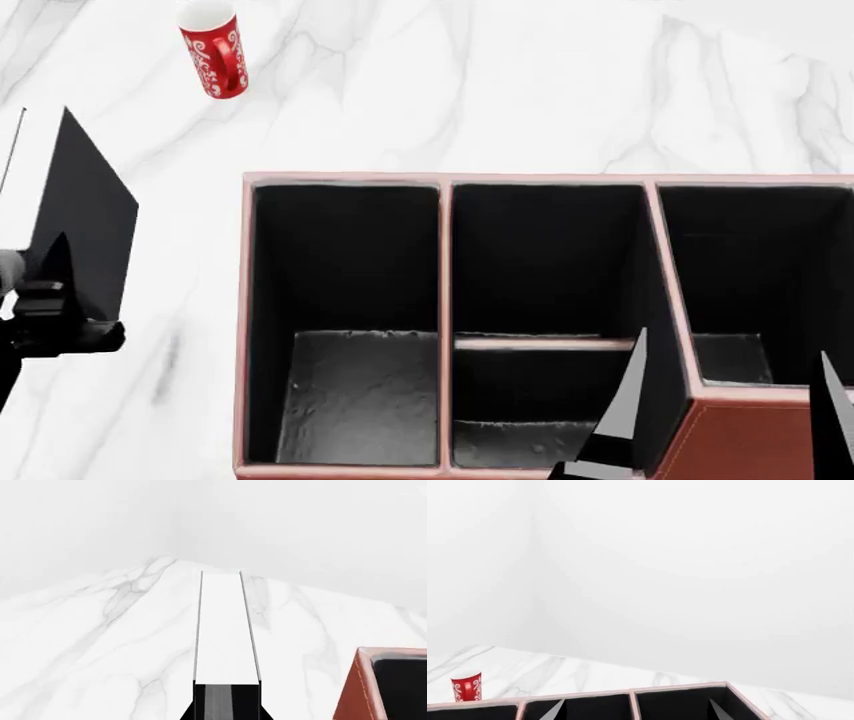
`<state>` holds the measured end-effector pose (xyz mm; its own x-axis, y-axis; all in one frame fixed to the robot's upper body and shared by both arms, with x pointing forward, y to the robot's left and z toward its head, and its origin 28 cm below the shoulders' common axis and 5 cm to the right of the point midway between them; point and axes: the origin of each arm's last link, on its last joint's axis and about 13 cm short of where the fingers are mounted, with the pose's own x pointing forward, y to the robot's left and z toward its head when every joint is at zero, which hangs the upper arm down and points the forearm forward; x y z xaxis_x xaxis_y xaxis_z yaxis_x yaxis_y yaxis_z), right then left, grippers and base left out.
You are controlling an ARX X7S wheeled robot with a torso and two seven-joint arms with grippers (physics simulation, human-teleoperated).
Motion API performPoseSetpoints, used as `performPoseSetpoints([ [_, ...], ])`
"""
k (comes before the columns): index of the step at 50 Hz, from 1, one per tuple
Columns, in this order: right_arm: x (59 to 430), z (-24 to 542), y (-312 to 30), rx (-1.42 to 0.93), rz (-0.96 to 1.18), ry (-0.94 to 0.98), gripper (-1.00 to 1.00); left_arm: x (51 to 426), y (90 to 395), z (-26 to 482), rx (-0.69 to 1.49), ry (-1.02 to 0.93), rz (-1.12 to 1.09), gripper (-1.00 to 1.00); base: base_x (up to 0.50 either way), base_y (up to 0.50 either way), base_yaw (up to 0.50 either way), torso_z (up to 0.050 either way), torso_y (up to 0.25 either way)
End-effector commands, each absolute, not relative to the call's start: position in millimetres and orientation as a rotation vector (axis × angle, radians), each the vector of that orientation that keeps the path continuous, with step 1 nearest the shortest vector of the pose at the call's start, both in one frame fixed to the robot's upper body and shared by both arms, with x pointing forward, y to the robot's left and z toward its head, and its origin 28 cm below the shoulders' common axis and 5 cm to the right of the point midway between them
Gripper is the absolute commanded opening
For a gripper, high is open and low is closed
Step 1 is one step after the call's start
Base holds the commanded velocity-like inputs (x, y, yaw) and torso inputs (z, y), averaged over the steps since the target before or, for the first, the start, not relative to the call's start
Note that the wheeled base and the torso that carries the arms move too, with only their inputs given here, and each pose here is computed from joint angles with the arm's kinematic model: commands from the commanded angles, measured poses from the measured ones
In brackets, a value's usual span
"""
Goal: Pick up the book and place it in the left compartment of the caddy.
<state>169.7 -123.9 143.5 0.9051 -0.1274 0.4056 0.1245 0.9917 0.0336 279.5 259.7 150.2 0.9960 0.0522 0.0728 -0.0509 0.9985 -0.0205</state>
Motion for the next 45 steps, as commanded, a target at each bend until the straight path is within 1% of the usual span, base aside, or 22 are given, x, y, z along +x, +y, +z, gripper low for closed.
performPoseSetpoints([
  [1,169.6,143.3,-124.1,0.007,-0.132,-0.419,1.0,245.6,245.0,212.0,-0.014,-0.26,0.01,-1.0,0.0,0.0,0.0,0.0,0.0],
  [3,169.5,143.4,-124.1,0.008,-0.132,-0.419,1.0,240.7,243.3,213.0,-0.01,-0.274,-0.002,-1.0,0.0,0.0,0.0,0.0,0.0],
  [4,169.6,143.4,-124.1,0.007,-0.134,-0.418,1.0,236.2,240.8,224.5,-0.011,-0.297,-0.021,-1.0,0.0,0.0,0.0,0.0,0.0],
  [9,170.1,142.4,-124.1,0.007,-0.133,-0.416,1.0,218.2,233.1,244.6,-0.004,-0.359,-0.064,-1.0,0.0,0.0,0.0,0.0,0.002],
  [14,170.1,142.2,-124.5,0.007,-0.135,-0.421,1.0,208.2,226.2,252.9,0.011,-0.387,-0.11,-1.0,0.0,0.0,0.0,0.0,0.002],
  [18,169.8,143.1,-124.4,0.009,-0.135,-0.423,1.0,200.5,218.0,250.5,0.011,-0.384,-0.134,-1.0,0.0,0.0,0.0,0.0,0.0],
  [23,169.4,143.3,-124.7,0.01,-0.136,-0.424,1.0,185.6,210.2,250.6,-0.052,-0.381,-0.141,-1.0,0.0,0.0,0.0,0.0,0.002],
  [26,169.4,143.9,-124.7,0.009,-0.136,-0.425,1.0,174.3,201.8,250.5,-0.108,-0.369,-0.202,-1.0,0.0,0.0,0.0,0.0,0.0],
  [28,169.5,143.6,-124.6,0.009,-0.136,-0.425,1.0,168.8,197.1,250.1,-0.099,-0.363,-0.236,-1.0,0.0,0.0,0.0,0.0,0.005],
  [29,169.6,143.4,-124.4,0.009,-0.135,-0.424,1.0,163.1,193.9,249.3,-0.142,-0.363,-0.193,-1.0,0.0,0.0,0.0,0.0,0.0],
  [33,168.9,144.6,-124.3,0.013,-0.132,-0.429,1.0,152.5,185.8,251.2,-0.162,-0.351,-0.27,-1.0,0.0,0.0,0.0,0.0,0.0],
  [38,168.9,145.4,-124.3,0.013,-0.133,-0.431,1.0,143.1,173.5,249.6,-0.156,-0.347,-0.316,-1.0,0.0,0.0,0.0,0.0,0.002],
  [39,169.0,145.2,-124.5,0.012,-0.134,-0.431,1.0,140.5,170.7,250.4,-0.183,-0.346,-0.34,-1.0,0.0,0.0,0.0,0.0,0.0],
  [44,168.6,146.2,-124.5,0.015,-0.132,-0.434,1.0,134.5,161.7,250.4,-0.197,-0.304,-0.329,-1.0,0.0,0.0,0.0,0.0,0.002],
  [45,168.5,146.1,-124.7,0.015,-0.133,-0.434,1.0,133.5,160.2,250.8,-0.197,-0.284,-0.299,-1.0,0.0,0.0,0.0,0.0,0.0],
])
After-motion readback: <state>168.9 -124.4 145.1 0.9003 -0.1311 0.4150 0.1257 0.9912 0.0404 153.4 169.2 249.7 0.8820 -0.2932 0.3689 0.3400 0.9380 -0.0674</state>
